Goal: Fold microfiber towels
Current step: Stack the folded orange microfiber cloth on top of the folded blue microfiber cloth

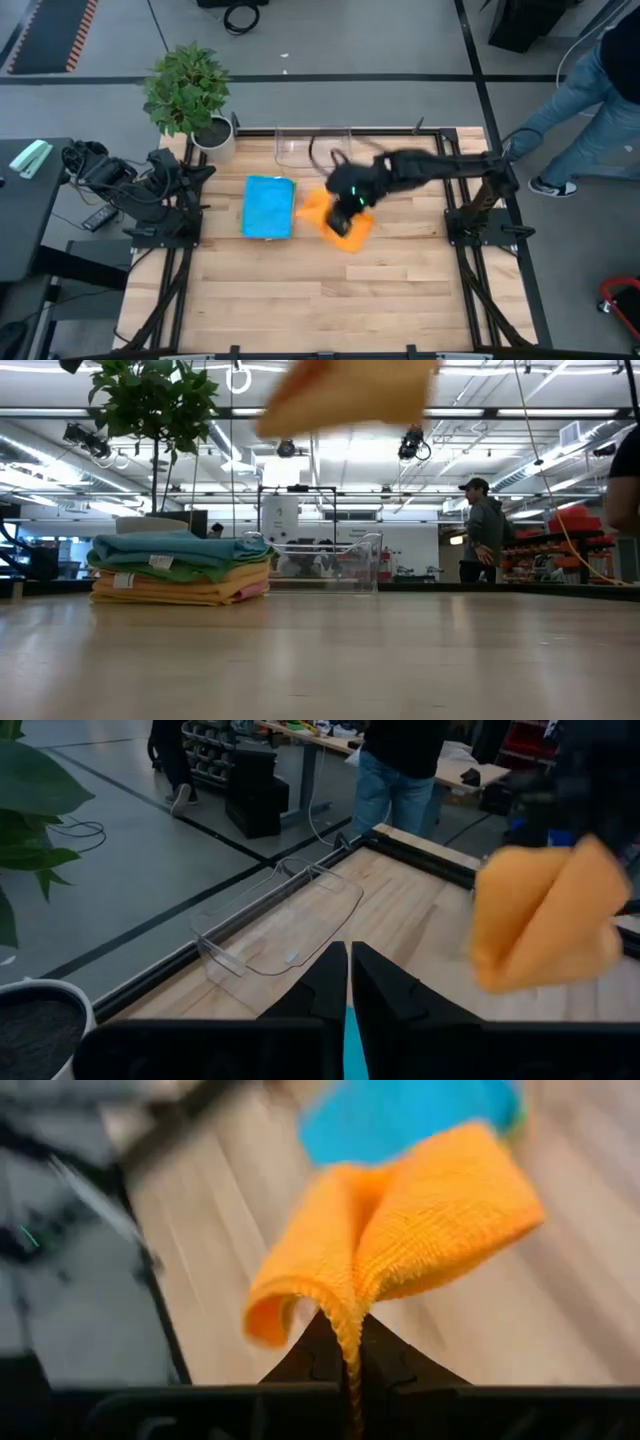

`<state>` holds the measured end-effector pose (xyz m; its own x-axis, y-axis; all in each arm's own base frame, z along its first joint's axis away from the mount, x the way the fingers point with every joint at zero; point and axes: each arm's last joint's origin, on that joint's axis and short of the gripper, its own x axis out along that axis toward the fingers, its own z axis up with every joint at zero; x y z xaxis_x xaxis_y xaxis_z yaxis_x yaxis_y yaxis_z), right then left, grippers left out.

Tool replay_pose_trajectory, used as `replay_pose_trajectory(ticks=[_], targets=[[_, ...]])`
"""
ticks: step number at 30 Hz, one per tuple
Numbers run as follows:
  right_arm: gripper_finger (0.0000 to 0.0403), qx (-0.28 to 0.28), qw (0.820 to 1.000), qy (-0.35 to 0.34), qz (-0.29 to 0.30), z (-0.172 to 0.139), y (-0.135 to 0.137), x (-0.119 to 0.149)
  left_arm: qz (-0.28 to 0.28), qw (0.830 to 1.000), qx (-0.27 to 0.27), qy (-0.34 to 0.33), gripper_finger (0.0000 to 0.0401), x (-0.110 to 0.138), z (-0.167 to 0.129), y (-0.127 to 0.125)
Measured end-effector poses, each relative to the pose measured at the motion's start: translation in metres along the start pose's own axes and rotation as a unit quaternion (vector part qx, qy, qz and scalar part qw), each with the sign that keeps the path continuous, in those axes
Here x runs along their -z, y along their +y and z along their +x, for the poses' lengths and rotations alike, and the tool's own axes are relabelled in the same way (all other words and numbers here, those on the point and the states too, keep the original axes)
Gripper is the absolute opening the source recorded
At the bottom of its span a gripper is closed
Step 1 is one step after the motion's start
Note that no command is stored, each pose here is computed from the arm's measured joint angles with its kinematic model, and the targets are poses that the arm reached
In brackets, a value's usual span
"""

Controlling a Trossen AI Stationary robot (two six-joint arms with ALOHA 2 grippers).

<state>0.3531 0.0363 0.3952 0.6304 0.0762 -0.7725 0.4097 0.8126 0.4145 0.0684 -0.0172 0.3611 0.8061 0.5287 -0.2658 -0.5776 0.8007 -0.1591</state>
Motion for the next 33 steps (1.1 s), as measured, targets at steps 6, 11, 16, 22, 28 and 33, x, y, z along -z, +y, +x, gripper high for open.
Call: replay_pose_trajectory(ticks=[6, 11, 16, 22, 28, 33], targets=[[0.0008, -0.008, 0.993, 0.117, -0.02, 0.04, 0.017, 0.054, 0.001, 1.0, -0.004, -0.002, 0.0026, 0.0, 0.002, -0.005], [0.0008, -0.082, 0.983, 0.163, -0.03, 0.062, 0.037, 0.084, -0.004, 1.0, -0.009, -0.004, 0.0012, 0.001, 0.003, -0.009], [0.0008, -0.044, 0.979, 0.189, -0.065, 0.085, 0.02, 0.106, -0.01, 1.0, -0.011, -0.005, 0.0012, 0.001, 0.005, -0.012], [0.0008, -0.016, 0.976, 0.213, 0.032, 0.168, -0.065, 0.132, -0.014, 1.0, -0.011, -0.005, 0.0029, 0.002, 0.01, -0.025], [0.0016, 0.028, 0.977, 0.2, 0.064, 0.179, -0.105, 0.132, 0.096, 0.991, 0.073, 0.061, 0.0029, 0.014, 0.026, -0.071], [0.0064, 0.03, 0.985, 0.162, 0.046, 0.169, -0.104, 0.11, 0.232, 0.953, 0.154, 0.118, 0.0023, 0.047, 0.05, -0.12]])
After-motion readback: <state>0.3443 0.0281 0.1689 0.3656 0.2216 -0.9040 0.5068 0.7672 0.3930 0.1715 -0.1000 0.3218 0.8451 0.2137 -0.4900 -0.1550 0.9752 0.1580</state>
